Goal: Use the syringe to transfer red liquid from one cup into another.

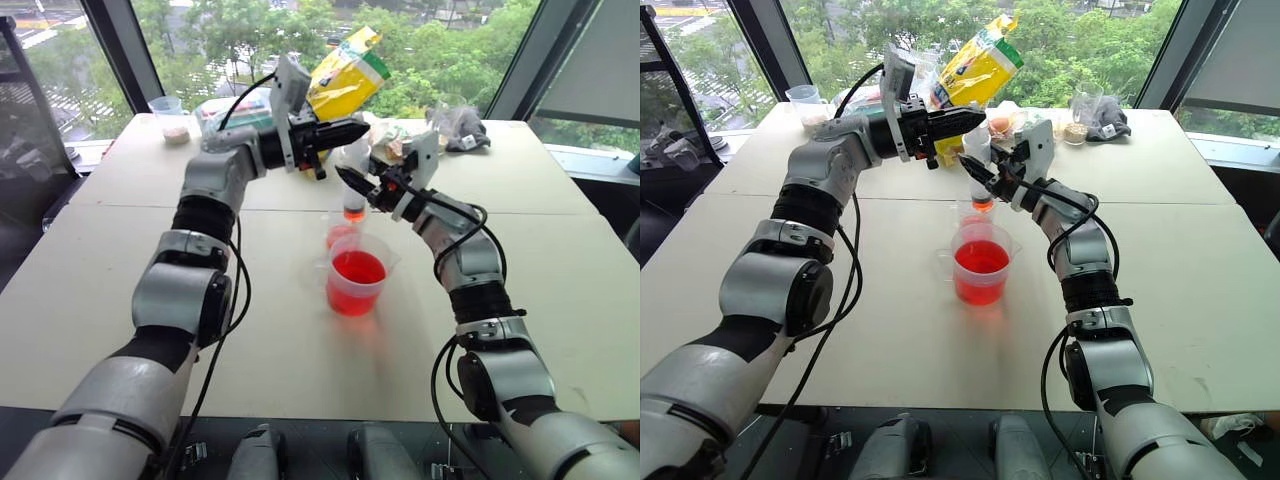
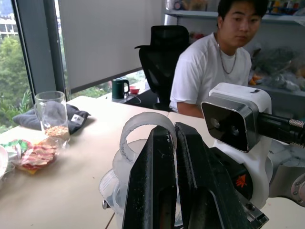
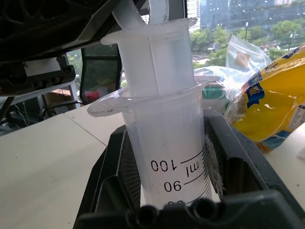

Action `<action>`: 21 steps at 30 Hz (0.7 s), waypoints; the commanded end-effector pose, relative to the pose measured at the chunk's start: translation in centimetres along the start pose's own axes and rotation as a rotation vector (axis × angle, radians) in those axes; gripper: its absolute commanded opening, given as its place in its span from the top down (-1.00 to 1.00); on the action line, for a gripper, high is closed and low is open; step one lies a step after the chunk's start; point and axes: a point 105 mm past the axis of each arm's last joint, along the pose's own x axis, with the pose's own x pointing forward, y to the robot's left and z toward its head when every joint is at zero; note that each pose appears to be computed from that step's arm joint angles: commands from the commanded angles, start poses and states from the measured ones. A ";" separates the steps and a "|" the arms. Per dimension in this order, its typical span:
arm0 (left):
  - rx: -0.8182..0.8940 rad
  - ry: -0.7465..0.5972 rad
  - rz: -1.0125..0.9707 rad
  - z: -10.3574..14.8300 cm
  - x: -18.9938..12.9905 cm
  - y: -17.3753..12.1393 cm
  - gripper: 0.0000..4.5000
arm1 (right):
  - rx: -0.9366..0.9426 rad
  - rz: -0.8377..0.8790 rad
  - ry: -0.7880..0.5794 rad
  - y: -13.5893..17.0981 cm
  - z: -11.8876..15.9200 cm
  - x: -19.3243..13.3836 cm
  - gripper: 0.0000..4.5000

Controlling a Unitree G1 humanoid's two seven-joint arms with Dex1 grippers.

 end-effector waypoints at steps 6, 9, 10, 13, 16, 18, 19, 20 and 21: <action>-0.040 0.103 -0.054 -3.5 0.7 -1.2 0.99 | -0.063 0.022 -0.219 0.7 7.6 0.9 0.35; -0.046 0.111 -0.054 -4.0 0.6 -1.3 0.99 | -0.058 0.016 -0.228 0.6 7.9 0.9 0.35; -0.048 0.112 -0.054 -4.0 0.6 -1.3 0.99 | -0.057 0.014 -0.229 0.6 7.9 0.9 0.35; -0.052 0.115 -0.053 -4.2 0.5 -1.3 0.99 | -0.052 0.012 -0.231 0.6 8.0 0.9 0.35; -0.056 0.118 -0.048 -4.3 0.3 -1.3 0.99 | -0.045 0.013 -0.230 0.7 7.9 0.9 0.35; -0.058 0.118 -0.043 -4.4 0.1 -1.2 0.99 | -0.041 0.016 -0.227 0.8 7.8 0.9 0.35; -0.058 0.116 -0.040 -4.3 0.0 -1.2 0.99 | -0.040 0.017 -0.225 0.9 7.7 0.9 0.35; -0.056 0.115 -0.038 -4.2 -0.1 -1.2 0.99 | -0.038 0.017 -0.223 0.9 7.7 0.9 0.35; -0.055 0.110 -0.036 -4.0 -0.2 -1.1 0.99 | -0.037 0.018 -0.220 0.9 7.6 0.9 0.35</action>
